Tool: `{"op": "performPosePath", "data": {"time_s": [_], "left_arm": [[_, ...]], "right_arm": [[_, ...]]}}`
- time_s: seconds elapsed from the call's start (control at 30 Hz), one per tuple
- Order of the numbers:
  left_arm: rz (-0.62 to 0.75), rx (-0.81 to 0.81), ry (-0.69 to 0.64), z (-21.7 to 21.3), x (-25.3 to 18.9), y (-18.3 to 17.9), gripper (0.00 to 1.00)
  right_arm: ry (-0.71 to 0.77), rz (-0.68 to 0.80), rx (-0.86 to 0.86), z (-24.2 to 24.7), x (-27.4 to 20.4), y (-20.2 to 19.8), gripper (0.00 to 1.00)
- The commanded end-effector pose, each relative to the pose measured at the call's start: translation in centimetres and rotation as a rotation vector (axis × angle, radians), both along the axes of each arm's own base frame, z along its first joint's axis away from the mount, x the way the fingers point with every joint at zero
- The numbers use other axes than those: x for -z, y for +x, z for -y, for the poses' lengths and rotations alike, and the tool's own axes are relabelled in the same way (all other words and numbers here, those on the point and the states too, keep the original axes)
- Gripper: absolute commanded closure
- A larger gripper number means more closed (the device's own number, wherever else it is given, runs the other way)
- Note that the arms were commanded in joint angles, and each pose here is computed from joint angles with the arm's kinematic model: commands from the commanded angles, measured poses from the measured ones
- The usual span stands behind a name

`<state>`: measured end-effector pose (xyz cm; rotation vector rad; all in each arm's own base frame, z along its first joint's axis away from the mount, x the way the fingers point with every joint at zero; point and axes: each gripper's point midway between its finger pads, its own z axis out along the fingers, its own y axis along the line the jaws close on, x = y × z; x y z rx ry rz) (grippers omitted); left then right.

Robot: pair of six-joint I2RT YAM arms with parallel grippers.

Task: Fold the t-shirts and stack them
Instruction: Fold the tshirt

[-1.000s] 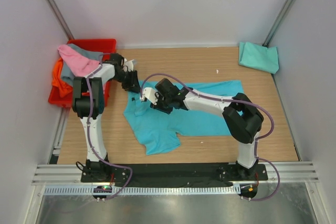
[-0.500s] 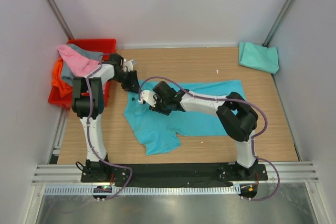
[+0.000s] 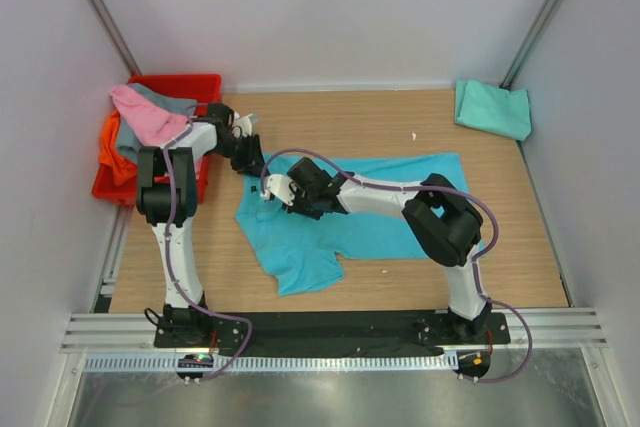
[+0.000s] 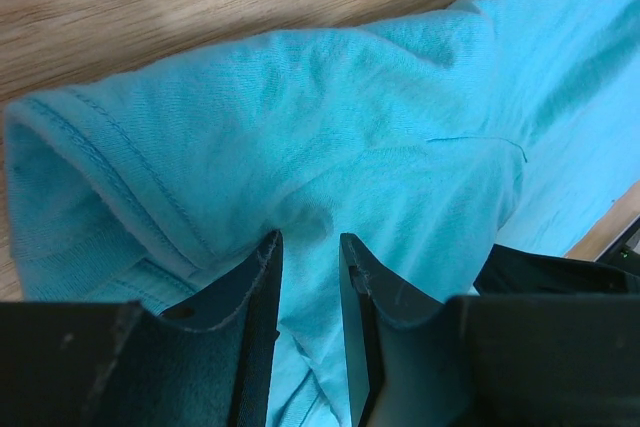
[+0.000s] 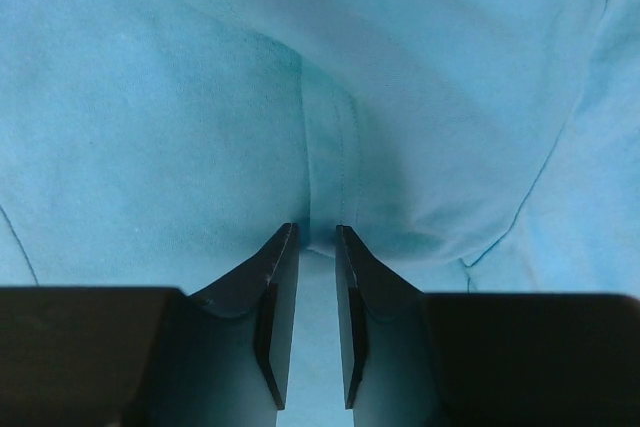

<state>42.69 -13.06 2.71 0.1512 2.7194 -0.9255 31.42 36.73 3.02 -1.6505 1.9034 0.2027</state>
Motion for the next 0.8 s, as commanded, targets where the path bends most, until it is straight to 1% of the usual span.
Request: {"op": "performPosePath", "data": {"time_s": [0.0,0.2,0.43,0.47,0.5,0.53,0.57,0.67,0.77], "left_arm": [[0.002,-0.009,0.009,-0.6,0.2,-0.2,0.69],[-0.002,-0.013,0.003,-0.7,0.2,-0.2,0.69],[-0.008,-0.017,-0.005,-0.7,0.3,-0.3,0.69],[-0.007,-0.017,-0.005,-0.7,0.3,-0.2,0.69],[-0.008,-0.016,-0.005,-0.7,0.3,-0.3,0.69],[-0.008,-0.017,-0.005,-0.7,0.3,-0.3,0.69],[-0.009,-0.018,-0.007,-0.7,0.3,-0.3,0.69],[-0.009,-0.021,-0.008,-0.8,0.3,-0.3,0.69],[-0.009,-0.022,-0.008,-0.9,0.3,-0.3,0.69]], "right_arm": [[0.046,0.067,-0.001,-1.5,-1.7,1.4,0.74],[0.029,0.112,0.02,-1.3,-1.7,2.0,0.76],[0.023,0.141,0.036,-1.2,-1.8,2.5,0.77],[0.02,0.141,0.035,-1.2,-1.7,2.5,0.8],[0.014,0.138,0.036,-1.1,-1.5,2.5,0.85],[0.016,0.138,0.037,-1.2,-1.6,2.5,0.95],[0.015,0.137,0.033,-1.2,-1.7,2.4,0.99],[0.02,0.135,0.03,-1.3,-2.1,2.3,0.99],[0.038,0.099,0.02,-1.4,-3.0,1.5,0.99]]}}
